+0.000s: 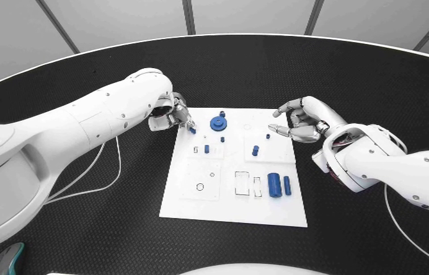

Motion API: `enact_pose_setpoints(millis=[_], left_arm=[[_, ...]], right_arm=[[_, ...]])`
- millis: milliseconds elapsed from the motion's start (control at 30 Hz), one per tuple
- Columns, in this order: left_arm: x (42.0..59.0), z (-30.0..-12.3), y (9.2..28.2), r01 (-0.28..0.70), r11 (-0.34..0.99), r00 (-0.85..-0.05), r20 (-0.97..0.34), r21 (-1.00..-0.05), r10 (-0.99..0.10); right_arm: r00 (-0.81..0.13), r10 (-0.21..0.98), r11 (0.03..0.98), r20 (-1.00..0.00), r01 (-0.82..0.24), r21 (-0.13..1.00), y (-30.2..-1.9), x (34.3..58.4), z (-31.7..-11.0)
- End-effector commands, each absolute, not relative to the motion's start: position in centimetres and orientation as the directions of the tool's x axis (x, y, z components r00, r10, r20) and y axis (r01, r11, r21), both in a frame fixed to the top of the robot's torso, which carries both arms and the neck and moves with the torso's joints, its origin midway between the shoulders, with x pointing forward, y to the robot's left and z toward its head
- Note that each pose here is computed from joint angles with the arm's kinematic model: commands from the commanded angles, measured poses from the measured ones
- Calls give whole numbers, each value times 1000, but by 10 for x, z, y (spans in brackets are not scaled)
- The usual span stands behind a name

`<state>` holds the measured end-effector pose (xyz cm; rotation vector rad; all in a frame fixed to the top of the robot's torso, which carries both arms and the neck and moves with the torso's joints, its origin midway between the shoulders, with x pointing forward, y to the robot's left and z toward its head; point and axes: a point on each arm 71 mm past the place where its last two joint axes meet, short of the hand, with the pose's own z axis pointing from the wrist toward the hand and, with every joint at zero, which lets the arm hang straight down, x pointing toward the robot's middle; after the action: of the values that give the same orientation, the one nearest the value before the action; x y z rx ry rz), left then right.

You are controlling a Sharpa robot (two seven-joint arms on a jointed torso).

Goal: Assemble the parts on the task board

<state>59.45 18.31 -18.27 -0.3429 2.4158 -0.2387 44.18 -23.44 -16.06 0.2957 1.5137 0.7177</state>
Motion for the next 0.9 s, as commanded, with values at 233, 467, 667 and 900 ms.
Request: enact_pose_setpoints(millis=[233,467,667,900], left_arm=[[590,-182,188,-211,924,-735,-571,-319,-365],[579,-178,194,-215,907,-722,-566,-361,-397],[569,-175,199,-205,898,-706,-576,-390,-412],[553,-177,199,-181,898,-697,-591,-401,-405]], right_arm=[[-94,593,765,-800,-243,596,-235,442,-161],[-90,592,767,-801,-240,595,-237,443,-161],[-88,591,769,-802,-237,594,-238,443,-161],[-86,591,770,-802,-237,593,-239,444,-161]])
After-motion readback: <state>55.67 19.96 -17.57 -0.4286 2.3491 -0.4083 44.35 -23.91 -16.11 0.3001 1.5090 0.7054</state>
